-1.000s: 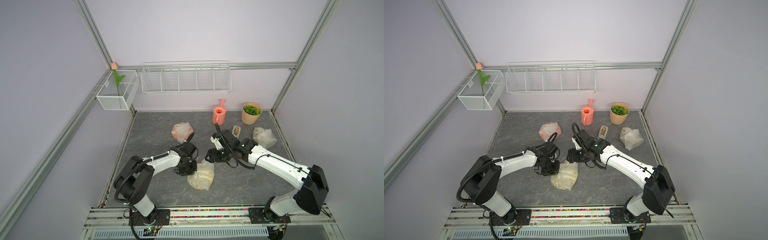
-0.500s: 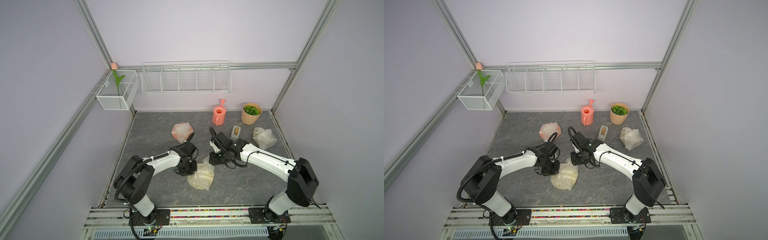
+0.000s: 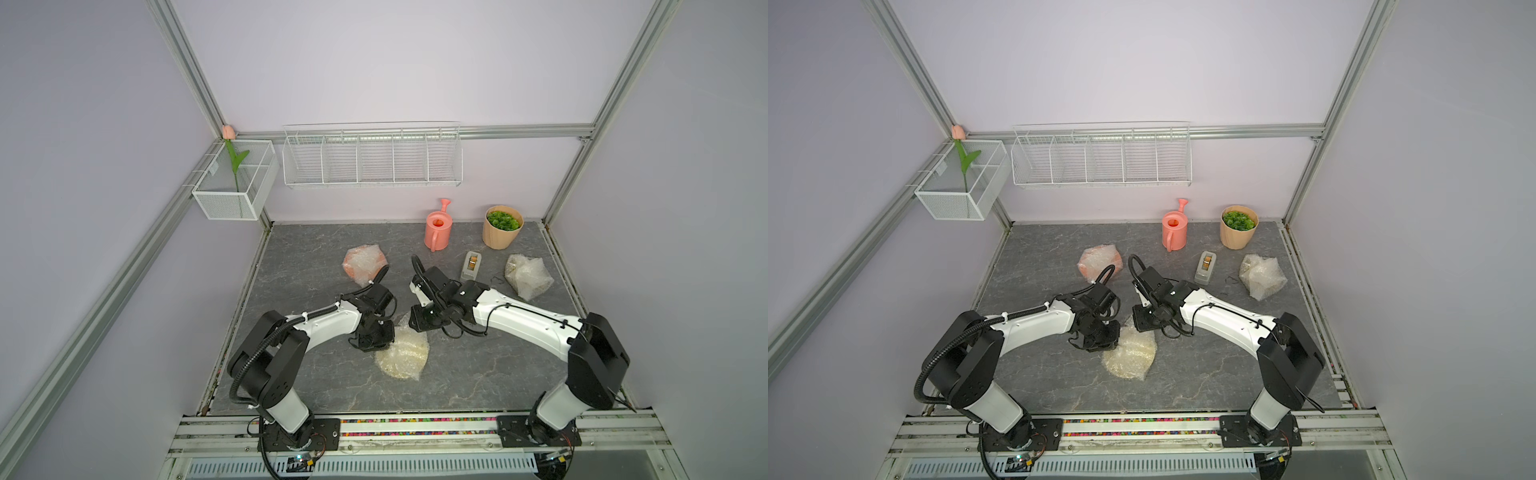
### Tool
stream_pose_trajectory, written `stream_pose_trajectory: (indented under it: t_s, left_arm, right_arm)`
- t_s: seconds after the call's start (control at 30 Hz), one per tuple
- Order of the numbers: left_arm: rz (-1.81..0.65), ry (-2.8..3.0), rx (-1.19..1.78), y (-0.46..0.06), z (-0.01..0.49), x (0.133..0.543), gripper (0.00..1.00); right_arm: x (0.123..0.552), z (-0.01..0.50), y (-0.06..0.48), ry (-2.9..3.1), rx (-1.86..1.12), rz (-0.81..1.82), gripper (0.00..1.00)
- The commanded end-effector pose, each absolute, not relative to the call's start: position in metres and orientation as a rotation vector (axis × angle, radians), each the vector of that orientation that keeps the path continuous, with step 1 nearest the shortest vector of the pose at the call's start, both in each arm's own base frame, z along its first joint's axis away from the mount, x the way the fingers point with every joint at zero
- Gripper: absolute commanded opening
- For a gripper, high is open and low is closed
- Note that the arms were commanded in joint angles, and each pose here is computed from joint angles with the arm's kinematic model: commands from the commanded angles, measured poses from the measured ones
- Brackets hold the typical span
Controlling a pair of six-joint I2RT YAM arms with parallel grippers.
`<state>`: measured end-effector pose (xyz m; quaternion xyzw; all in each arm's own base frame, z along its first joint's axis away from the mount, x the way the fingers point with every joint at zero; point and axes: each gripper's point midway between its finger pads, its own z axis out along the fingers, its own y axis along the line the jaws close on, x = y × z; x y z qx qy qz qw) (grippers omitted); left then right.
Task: Wrap dinner plates in bubble wrap
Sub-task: Wrap the plate in the bubble wrap.
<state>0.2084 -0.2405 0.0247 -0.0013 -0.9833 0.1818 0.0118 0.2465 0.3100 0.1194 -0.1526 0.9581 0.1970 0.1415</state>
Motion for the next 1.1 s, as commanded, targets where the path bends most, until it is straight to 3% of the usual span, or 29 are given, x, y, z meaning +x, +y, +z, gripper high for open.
stream_pose_trajectory:
  t_s: [0.0, 0.17, 0.27, 0.43, 0.53, 0.77, 1.07]
  left_arm:
    - [0.399, -3.019, 0.035, -0.221, -0.004, 0.193, 0.0]
    - [0.393, -3.014, 0.034, -0.221, -0.005, 0.192, 0.0]
    - [0.391, -3.017, 0.036, -0.22, -0.005, 0.191, 0.0]
    - [0.395, -3.019, 0.042, -0.219, -0.005, 0.191, 0.0]
    - [0.401, -3.024, 0.049, -0.22, -0.004, 0.192, 0.0]
    - [0.46, -3.022, 0.119, -0.225, -0.01, 0.194, 0.0]
    - [0.566, -3.023, 0.253, -0.224, -0.012, 0.194, 0.0]
  right_arm:
    - [0.259, 0.136, 0.291, 2.713, -0.399, 0.429, 0.56]
    - [0.268, 0.127, 0.294, 2.731, -0.417, 0.398, 0.58]
    - [0.273, 0.119, 0.293, 2.746, -0.415, 0.373, 0.54]
    - [0.268, 0.126, 0.301, 2.744, -0.424, 0.453, 0.2]
    - [0.258, 0.133, 0.31, 2.74, -0.431, 0.541, 0.07]
    - [0.214, 0.124, 0.356, 2.778, -0.441, 0.85, 0.07]
    - [0.18, 0.063, 0.39, 2.832, -0.393, 1.093, 0.07]
